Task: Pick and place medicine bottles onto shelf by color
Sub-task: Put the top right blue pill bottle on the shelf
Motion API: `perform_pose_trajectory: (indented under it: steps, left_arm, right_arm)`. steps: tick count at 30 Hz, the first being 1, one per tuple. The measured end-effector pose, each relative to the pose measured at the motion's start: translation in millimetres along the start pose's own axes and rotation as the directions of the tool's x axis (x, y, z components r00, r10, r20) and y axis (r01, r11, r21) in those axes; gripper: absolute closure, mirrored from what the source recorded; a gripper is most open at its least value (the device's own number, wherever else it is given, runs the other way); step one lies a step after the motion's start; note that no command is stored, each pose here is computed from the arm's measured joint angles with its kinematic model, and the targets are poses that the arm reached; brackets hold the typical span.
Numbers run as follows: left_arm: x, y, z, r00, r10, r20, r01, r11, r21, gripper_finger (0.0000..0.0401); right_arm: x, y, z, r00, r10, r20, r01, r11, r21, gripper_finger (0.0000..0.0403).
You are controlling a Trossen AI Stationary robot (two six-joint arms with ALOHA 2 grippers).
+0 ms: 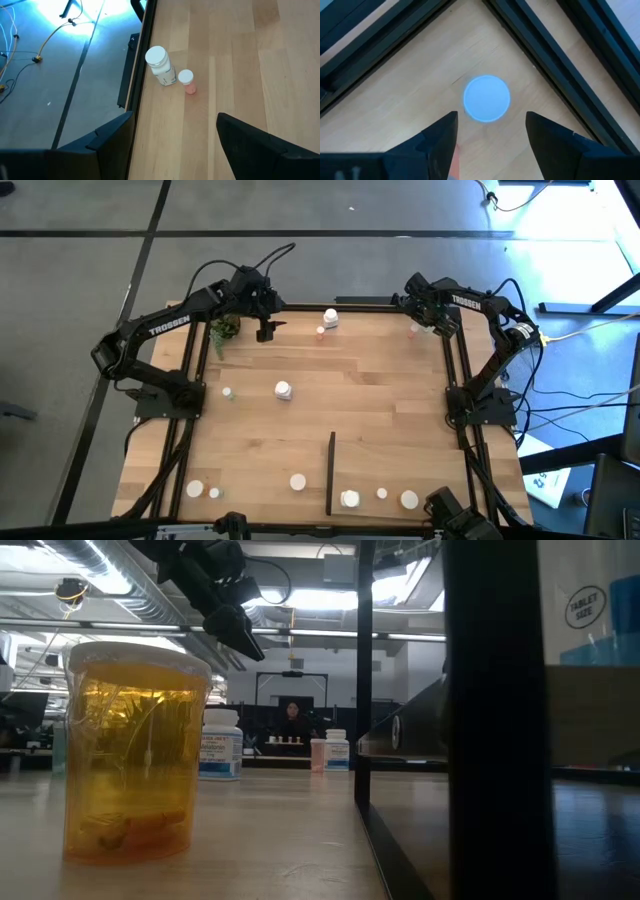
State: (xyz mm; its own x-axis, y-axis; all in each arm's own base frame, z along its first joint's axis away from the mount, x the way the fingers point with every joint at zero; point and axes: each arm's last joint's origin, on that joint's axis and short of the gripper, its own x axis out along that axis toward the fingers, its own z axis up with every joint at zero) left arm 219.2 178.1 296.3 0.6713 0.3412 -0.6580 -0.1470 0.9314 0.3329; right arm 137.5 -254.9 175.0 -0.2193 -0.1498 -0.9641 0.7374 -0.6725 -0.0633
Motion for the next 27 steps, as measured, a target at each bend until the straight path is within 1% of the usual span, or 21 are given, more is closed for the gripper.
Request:
perform_pose_trajectory:
  steps: [4, 20, 27]
  left_arm:
    - [-0.1, 0.1, 0.0, 1.000, 0.000, 0.000, 0.000, 1.000, 0.000, 0.0124]
    - [0.0, 0.0, 0.0, 1.000, 0.000, 0.000, 0.000, 1.000, 0.000, 0.0124]
    - [-0.1, 0.1, 0.0, 1.000, 0.000, 0.000, 0.000, 1.000, 0.000, 0.0124]
  right_arm:
    - [0.0, -0.7, -0.4, 1.000, -0.007, -0.006, 0.007, 1.000, -0.027, 0.0166]
    - [0.0, 0.5, -0.1, 1.000, 0.006, -0.006, -0.007, 1.000, -0.019, 0.0166]
    - [0.0, 1.2, -0.6, 1.000, 0.019, -0.025, -0.020, 0.999, -0.048, 0.0166]
